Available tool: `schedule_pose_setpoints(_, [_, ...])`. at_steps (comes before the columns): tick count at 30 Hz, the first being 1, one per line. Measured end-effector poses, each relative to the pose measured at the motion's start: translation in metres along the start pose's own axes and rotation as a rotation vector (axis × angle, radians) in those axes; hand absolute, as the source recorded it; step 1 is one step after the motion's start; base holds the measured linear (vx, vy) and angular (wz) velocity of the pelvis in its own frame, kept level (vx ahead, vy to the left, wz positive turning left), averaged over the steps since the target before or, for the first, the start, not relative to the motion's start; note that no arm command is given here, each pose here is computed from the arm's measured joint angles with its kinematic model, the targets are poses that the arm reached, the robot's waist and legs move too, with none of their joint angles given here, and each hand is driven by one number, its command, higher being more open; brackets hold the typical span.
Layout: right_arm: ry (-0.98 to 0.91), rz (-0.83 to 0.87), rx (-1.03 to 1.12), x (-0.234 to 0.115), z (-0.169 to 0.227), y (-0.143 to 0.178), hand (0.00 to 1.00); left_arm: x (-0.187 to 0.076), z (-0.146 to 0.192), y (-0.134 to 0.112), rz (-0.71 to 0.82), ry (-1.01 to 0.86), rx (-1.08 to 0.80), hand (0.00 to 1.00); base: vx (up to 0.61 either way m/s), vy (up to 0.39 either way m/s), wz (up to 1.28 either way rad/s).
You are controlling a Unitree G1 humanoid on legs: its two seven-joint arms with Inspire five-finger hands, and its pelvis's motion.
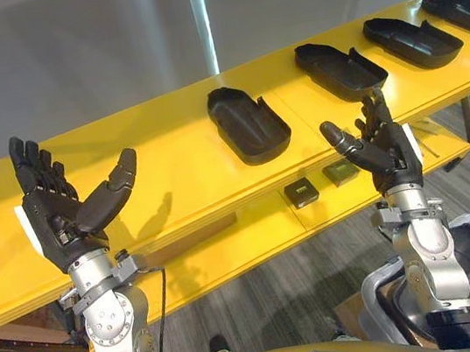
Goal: Walk over and take three plastic housings, then place them on the shelf
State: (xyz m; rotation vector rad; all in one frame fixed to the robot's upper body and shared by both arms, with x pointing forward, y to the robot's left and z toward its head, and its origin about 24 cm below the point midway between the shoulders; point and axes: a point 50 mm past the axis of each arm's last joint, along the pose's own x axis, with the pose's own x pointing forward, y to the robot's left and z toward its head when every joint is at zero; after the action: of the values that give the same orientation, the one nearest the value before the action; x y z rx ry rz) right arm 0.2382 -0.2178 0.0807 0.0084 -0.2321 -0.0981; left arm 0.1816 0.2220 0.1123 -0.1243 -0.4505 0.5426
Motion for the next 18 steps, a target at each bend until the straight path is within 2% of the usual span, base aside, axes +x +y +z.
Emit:
schedule_pose_setpoints(13, [0.143, 0.010, -0.012, 0.012, -0.035, -0.006, 1.00, -0.001, -0.001, -0.009, -0.101, 0.018, -0.026, 1.00, 0.01, -0.007, 0.04])
schedule_pose_setpoints(18, [0.130, 0.084, -0.022, 0.034, -0.031, 0.003, 1.00, -0.001, -0.001, -0.010, -0.108, 0.020, -0.026, 1.00, -0.02, -0.013, 0.11])
